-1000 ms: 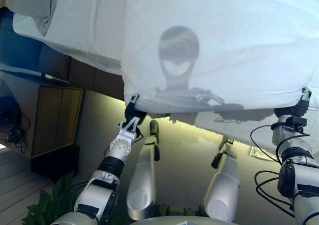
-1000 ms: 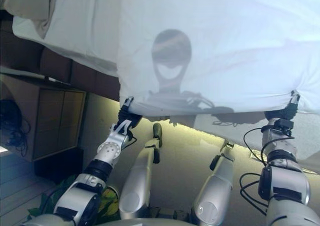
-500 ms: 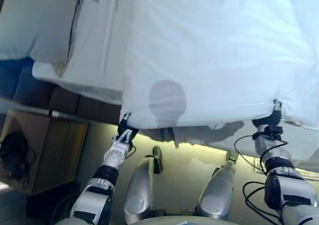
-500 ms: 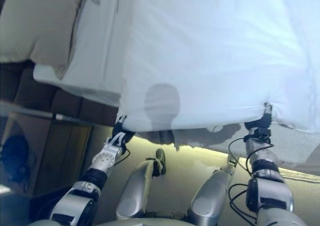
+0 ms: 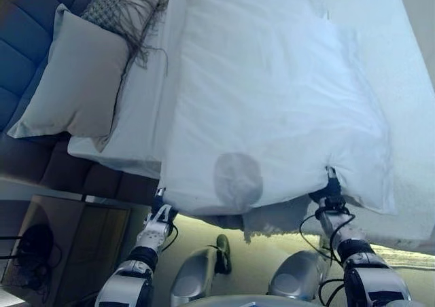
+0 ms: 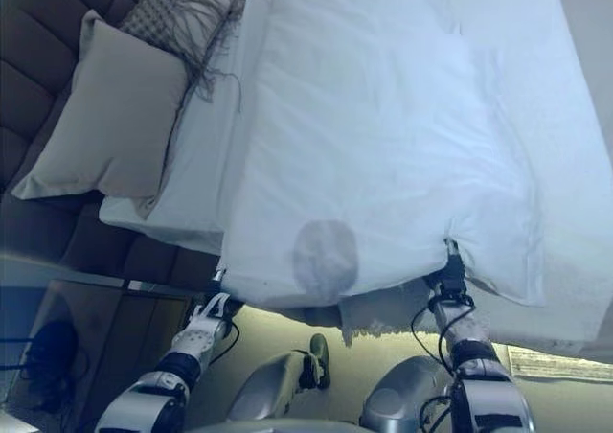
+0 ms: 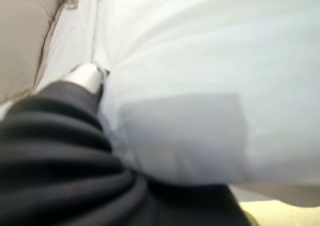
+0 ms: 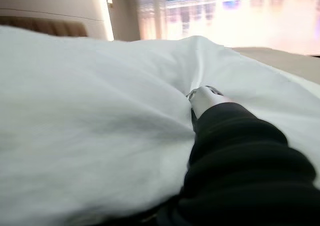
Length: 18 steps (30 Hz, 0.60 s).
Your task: Make the bed neatly
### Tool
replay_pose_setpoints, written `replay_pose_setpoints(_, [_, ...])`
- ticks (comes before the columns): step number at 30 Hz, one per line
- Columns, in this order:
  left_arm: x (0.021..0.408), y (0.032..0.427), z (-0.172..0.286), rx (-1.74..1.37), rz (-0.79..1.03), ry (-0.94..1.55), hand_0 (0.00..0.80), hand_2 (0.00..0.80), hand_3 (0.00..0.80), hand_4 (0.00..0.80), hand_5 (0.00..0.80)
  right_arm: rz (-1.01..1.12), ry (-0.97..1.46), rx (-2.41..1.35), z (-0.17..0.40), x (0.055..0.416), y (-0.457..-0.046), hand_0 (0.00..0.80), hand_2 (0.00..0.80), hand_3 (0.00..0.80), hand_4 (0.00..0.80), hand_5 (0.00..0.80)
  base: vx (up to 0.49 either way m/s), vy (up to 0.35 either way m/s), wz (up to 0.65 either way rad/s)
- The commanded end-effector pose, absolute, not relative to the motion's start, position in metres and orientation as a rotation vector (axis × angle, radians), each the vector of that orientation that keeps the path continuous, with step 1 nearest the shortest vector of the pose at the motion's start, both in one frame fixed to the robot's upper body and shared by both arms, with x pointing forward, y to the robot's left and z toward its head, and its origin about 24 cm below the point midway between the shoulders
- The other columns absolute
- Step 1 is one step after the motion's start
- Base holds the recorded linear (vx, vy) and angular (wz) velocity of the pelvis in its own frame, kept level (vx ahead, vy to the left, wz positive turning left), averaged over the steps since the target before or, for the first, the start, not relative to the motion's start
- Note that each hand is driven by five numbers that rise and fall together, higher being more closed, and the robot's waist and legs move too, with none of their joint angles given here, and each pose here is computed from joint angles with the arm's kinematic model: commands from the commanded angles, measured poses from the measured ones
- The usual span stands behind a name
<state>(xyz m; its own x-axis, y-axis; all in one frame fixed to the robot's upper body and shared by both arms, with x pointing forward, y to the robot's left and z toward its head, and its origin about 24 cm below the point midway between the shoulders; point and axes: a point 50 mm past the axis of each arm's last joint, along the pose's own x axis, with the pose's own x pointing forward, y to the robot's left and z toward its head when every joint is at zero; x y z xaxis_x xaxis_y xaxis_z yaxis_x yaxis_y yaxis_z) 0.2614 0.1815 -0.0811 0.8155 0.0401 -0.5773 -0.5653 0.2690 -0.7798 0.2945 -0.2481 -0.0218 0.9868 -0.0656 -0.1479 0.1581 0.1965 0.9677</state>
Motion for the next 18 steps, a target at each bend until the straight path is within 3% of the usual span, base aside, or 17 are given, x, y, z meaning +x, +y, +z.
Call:
replay_pose_setpoints(1, [0.278, 0.217, -0.060, -1.271, 0.474, 0.318, 0.800, 0.800, 0.800, 0.800, 0.800, 0.006, 0.007, 1.330, 0.021, 0.327, -0.231, 0.800, 0.800, 0.800, 0.800, 0.800, 0.005, 0.115, -0.20])
replay_pose_setpoints(5, [0.283, 0.228, -0.053, -1.238, 0.508, 0.308, 0.800, 0.800, 0.800, 0.800, 0.800, 0.022, 0.038, 1.379, -0.002, 0.311, -0.214, 0.800, 0.800, 0.800, 0.800, 0.800, -0.061, -0.107, -0.27])
replay_pose_setpoints(11, [0.301, 0.226, -0.033, -1.210, 0.445, 0.222, 0.800, 0.800, 0.800, 0.800, 0.800, 0.043, 0.029, 1.380, -0.007, 0.310, -0.206, 0.800, 0.800, 0.800, 0.800, 0.800, -0.121, -0.222, 0.39])
replay_pose_setpoints(15, [0.284, 0.244, -0.042, -1.211, 0.496, 0.193, 0.800, 0.800, 0.800, 0.800, 0.800, 0.033, 0.018, 1.396, -0.018, 0.296, -0.220, 0.800, 0.800, 0.800, 0.800, 0.800, -0.054, -0.141, 0.03])
replay_pose_setpoints(18, [0.271, 0.261, -0.051, -1.214, 0.554, 0.202, 0.800, 0.800, 0.800, 0.800, 0.800, 0.020, 0.030, 1.377, -0.022, 0.289, -0.229, 0.800, 0.800, 0.800, 0.800, 0.800, 0.027, 0.088, 0.00])
